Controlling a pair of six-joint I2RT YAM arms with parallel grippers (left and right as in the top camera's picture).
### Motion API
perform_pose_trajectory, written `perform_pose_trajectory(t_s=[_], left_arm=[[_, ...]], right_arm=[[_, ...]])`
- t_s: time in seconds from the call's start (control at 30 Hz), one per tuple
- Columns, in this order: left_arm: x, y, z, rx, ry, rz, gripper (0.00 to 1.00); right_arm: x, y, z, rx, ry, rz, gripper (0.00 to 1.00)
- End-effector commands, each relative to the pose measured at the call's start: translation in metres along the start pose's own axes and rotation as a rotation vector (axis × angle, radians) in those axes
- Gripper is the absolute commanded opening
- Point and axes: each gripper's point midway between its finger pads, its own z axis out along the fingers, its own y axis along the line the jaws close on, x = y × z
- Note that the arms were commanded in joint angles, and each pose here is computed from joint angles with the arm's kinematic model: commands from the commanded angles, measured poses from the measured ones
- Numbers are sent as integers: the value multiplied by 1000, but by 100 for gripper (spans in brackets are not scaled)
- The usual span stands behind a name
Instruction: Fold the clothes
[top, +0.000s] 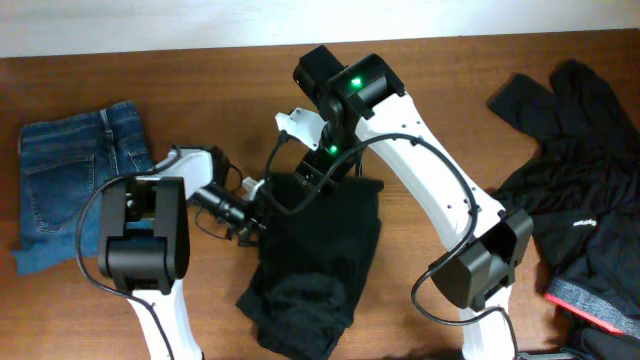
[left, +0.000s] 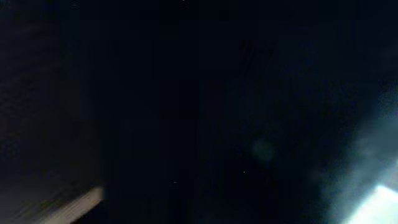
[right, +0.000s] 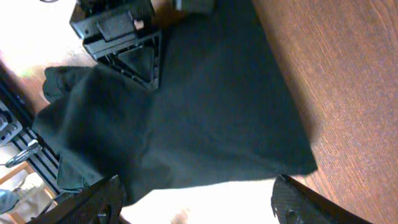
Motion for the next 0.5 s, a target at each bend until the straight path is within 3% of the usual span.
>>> perform_pose_trajectory(t_s=[0.0, 0.07, 0.2, 0.3, 0.47], left_arm=[[-4, -14, 4, 118, -18, 46, 48], [-5, -21, 3, 156, -30, 55, 49], [-3, -23, 5, 158, -19, 53, 71], [1, -22, 10, 143, -1, 53, 81], [12, -10, 21, 62, 56, 54, 82]], right_arm=[[-4, 4, -17, 7, -54, -6, 81], [-4, 4, -17, 7, -54, -6, 81], [-4, 5, -17, 6, -53, -6, 81], [-4, 5, -17, 6, -52, -6, 81], [-4, 5, -17, 6, -52, -6, 81]])
